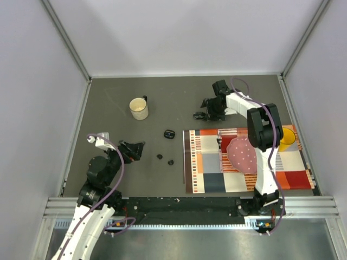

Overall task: Insert the wireless bluetooth earbuds into the charging case
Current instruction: Pick up the charging case at the center of the board.

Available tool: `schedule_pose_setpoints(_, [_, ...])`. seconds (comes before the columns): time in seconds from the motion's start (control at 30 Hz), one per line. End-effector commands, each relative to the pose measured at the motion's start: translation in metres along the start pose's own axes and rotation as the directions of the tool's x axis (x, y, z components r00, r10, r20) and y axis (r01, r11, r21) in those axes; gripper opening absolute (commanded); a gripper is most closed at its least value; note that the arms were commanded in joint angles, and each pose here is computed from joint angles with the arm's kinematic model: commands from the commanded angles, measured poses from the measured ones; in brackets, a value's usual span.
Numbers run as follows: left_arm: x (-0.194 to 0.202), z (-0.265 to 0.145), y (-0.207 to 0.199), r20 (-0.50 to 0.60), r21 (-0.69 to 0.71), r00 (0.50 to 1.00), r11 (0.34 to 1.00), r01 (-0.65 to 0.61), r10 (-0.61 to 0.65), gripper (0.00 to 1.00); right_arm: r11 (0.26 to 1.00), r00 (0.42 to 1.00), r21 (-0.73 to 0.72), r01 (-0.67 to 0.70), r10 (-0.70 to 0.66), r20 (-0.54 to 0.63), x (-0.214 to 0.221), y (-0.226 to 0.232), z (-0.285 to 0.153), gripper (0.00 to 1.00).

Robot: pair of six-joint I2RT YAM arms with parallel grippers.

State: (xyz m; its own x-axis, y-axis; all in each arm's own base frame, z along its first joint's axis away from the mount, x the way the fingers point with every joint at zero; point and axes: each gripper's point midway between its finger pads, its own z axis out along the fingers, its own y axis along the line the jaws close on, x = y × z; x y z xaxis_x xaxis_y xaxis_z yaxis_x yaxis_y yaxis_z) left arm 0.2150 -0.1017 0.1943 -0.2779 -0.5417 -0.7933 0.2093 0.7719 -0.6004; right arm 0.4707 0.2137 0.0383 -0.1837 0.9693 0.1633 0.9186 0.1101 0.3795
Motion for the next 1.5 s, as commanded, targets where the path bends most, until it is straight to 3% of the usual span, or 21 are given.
schedule_pose_setpoints(0.0, [-0.025,-0.003,-0.025,0.07,0.088,0.998,0.996,-0.013,0.007,0.99,1.0,1.0,0.003,-0.026,0.026,0.007,-0.003,0.007,0.003,0.68])
schedule_pose_setpoints(0.23, [-0.017,0.002,-0.031,-0.003,0.108,0.999,0.994,-0.031,0.032,0.99,1.0,1.0,0.013,-0.011,0.011,-0.006,-0.001,0.007,0.01,0.64])
schedule_pose_setpoints(0.6, [-0.01,0.005,-0.035,-0.027,0.143,1.0,0.99,-0.005,0.009,0.99,0.999,1.0,0.045,0.021,-0.02,-0.024,0.0,-0.006,0.016,0.45])
schedule_pose_setpoints(0.7, [-0.01,0.005,-0.037,-0.023,0.15,1.0,0.989,0.009,-0.006,0.99,0.998,0.999,0.05,0.033,-0.031,-0.034,0.001,-0.008,0.016,0.32])
schedule_pose_setpoints(0.83, [-0.011,0.005,-0.035,-0.013,0.143,1.0,0.99,0.014,-0.013,0.99,0.996,0.997,0.046,0.074,-0.073,-0.031,0.001,-0.012,0.011,0.0])
schedule_pose_setpoints(1.03, [-0.01,0.004,-0.033,-0.006,0.136,0.998,0.989,0.061,-0.061,0.99,0.968,0.972,-0.091,0.233,-0.233,0.009,0.002,0.012,-0.028,0.0])
schedule_pose_setpoints(1.17, [-0.011,0.005,-0.028,0.019,0.111,0.993,0.987,0.116,-0.119,0.99,0.92,0.949,-0.237,0.311,-0.313,0.029,0.008,0.022,-0.054,0.0])
schedule_pose_setpoints(1.23, [-0.011,0.004,-0.029,0.018,0.121,0.994,0.987,0.103,-0.106,0.99,0.858,0.938,-0.388,0.336,-0.342,0.058,0.018,0.044,-0.087,0.0])
schedule_pose_setpoints(1.33, [-0.012,0.002,-0.033,0.019,0.139,0.995,0.986,0.092,-0.095,0.99,0.782,0.919,-0.496,0.376,-0.383,0.093,0.026,0.044,-0.119,0.0])
schedule_pose_setpoints(1.47, [-0.014,0.001,-0.043,0.017,0.197,0.998,0.979,0.058,-0.062,0.99,0.74,0.903,-0.54,0.4,-0.418,0.097,0.032,0.017,-0.142,0.0])
